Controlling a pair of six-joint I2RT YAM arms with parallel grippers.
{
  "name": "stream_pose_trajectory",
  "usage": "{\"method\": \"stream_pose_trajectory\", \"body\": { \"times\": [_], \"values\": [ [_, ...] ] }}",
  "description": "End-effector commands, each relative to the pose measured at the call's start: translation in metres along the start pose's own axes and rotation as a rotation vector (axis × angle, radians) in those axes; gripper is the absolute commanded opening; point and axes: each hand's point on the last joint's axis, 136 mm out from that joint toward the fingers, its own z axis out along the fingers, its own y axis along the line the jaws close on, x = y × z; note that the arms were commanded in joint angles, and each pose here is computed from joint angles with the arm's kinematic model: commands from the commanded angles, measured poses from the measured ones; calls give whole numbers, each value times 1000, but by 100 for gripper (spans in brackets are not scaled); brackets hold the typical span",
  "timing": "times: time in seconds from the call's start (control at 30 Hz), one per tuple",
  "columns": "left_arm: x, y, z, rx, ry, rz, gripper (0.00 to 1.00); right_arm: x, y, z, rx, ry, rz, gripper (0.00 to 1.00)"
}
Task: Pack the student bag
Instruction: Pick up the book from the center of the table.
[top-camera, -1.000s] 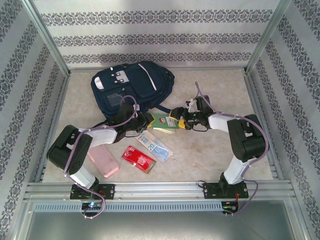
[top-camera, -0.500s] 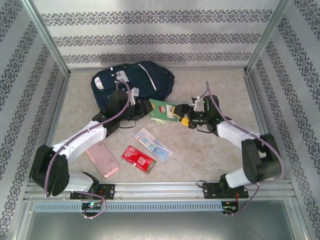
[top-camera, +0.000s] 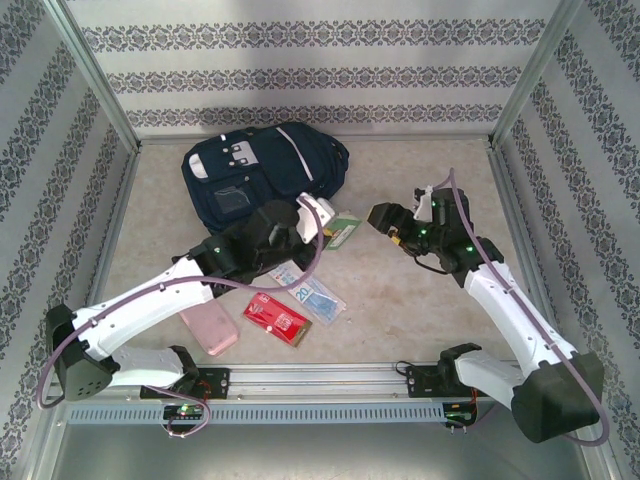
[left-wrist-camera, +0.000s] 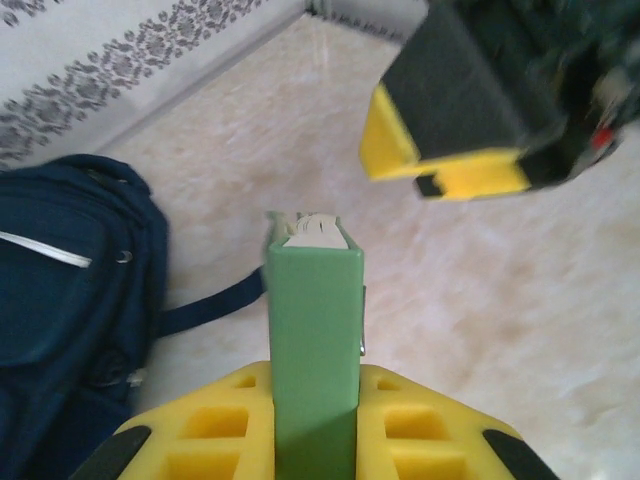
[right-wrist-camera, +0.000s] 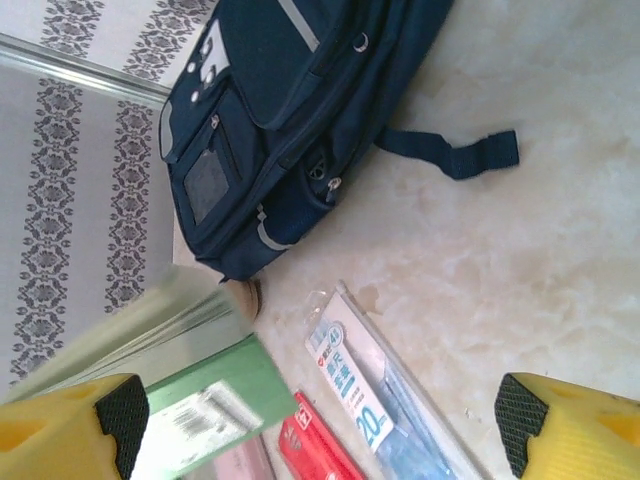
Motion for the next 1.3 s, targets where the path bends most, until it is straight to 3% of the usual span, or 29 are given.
{"method": "stream_pose_trajectory", "body": {
  "times": [0.0, 0.13, 0.37, 0.67, 0.77, 1.0, 1.17, 1.2, 1.27],
  "values": [
    [3, 31, -4, -193, 20, 238, 0, 7, 15, -7, -73, 24, 164, 90],
    [-4, 18, -9, -153, -51, 278, 0, 23, 37, 2, -180, 74, 325, 89],
    [-2, -11, -11, -101, -84, 422, 0, 34, 73, 10, -268, 112, 419, 91],
    [-6, -38, -24, -70, -167, 567, 0, 52, 71, 33, -226, 160, 448, 91],
    [-2, -50, -28, -35, -192, 618, 0, 50, 65, 40, -223, 153, 460, 85],
    [23, -63, -16, -48, -138, 774, 0, 49, 64, 45, -240, 152, 458, 51],
    [36, -69, -2, -81, -78, 873, 0, 47, 58, 44, -223, 136, 450, 13],
    [38, -69, 1, -89, -65, 892, 2, 46, 57, 43, -219, 129, 446, 8],
    [41, -69, 4, -99, -53, 903, 31, 40, 51, 40, -206, 115, 441, 0]
  ]
}}
